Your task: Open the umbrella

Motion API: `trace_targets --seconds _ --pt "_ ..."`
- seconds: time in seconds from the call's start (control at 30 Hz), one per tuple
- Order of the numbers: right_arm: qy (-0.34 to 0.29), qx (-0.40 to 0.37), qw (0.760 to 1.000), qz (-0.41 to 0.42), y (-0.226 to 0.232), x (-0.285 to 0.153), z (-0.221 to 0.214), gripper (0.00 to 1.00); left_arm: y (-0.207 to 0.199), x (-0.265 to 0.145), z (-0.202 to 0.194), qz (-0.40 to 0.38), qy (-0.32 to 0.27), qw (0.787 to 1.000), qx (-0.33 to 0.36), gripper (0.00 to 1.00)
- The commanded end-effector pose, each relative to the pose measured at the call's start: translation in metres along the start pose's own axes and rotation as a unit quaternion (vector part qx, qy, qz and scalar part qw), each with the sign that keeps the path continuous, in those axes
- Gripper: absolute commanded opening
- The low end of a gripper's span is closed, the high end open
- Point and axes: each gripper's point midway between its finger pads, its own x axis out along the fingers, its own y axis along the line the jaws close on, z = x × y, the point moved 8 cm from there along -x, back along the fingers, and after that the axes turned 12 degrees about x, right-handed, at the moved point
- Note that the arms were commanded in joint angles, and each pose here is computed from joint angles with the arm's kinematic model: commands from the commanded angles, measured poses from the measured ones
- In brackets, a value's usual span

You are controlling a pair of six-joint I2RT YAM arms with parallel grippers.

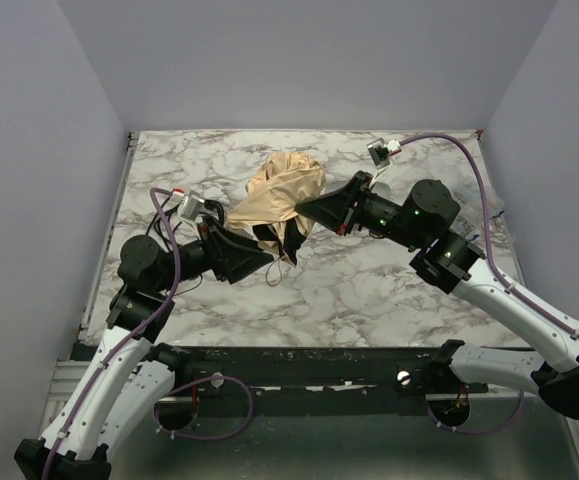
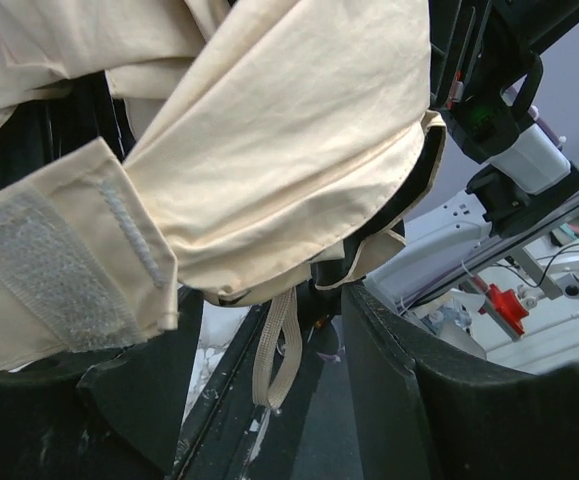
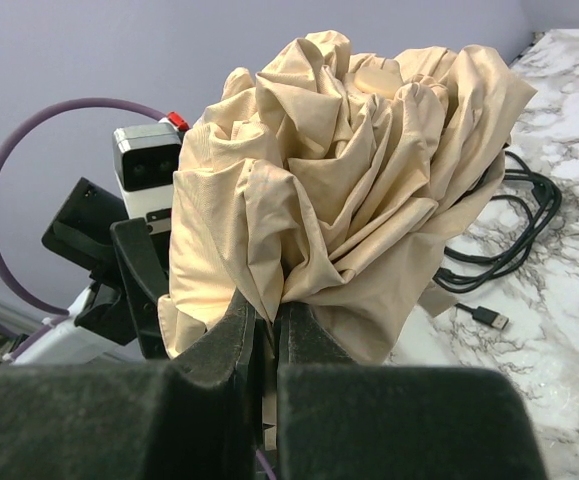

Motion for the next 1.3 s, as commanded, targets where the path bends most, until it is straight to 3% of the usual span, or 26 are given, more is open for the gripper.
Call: trace_targets --seconds 0.0,0.23,0.4,0.6,0.67,0.97,1.17,1.23,1.27 --pt "-0.019 -0.005 0.997 0.072 0.024 -0.006 0.010 0.01 -0.002 0.003 0.002 -0.025 -0.004 1.000 0.008 0.57" --pt "-0.007 0.010 0.995 0.097 0.024 -0.004 0.004 0.01 -0.001 0.006 0.005 -0.037 -0.010 0.999 0.007 0.53" --pt "-0.008 0.018 0.995 0.099 0.021 -0.002 0.002 0.01 0.000 0.007 0.003 -0.037 -0.008 0.999 0.006 0.44" --pt "-0.031 0.020 0.996 0.081 0.015 0.001 0.005 0.01 0.001 0.006 0.000 -0.033 0.000 0.999 0.003 0.06" --pt "-0.049 0.014 0.997 0.062 0.013 0.001 0.010 0.01 0.002 0.005 -0.001 -0.026 0.003 1.000 0.005 0.00" --pt "-0.149 -0.047 0.987 -0.044 0.014 0.000 0.056 0.01 0.008 -0.004 -0.020 0.001 0.035 0.999 0.005 0.00" --pt "-0.175 -0.072 0.980 -0.056 0.024 -0.008 0.076 0.01 0.012 -0.012 -0.036 0.019 0.057 0.998 0.000 0.00" --pt "-0.171 -0.067 0.982 -0.055 0.023 -0.007 0.074 0.01 0.013 -0.012 -0.035 0.023 0.055 0.998 0.001 0.06" --pt "-0.167 -0.063 0.982 -0.054 0.022 -0.007 0.072 0.01 0.013 -0.011 -0.034 0.023 0.055 0.998 0.000 0.15"
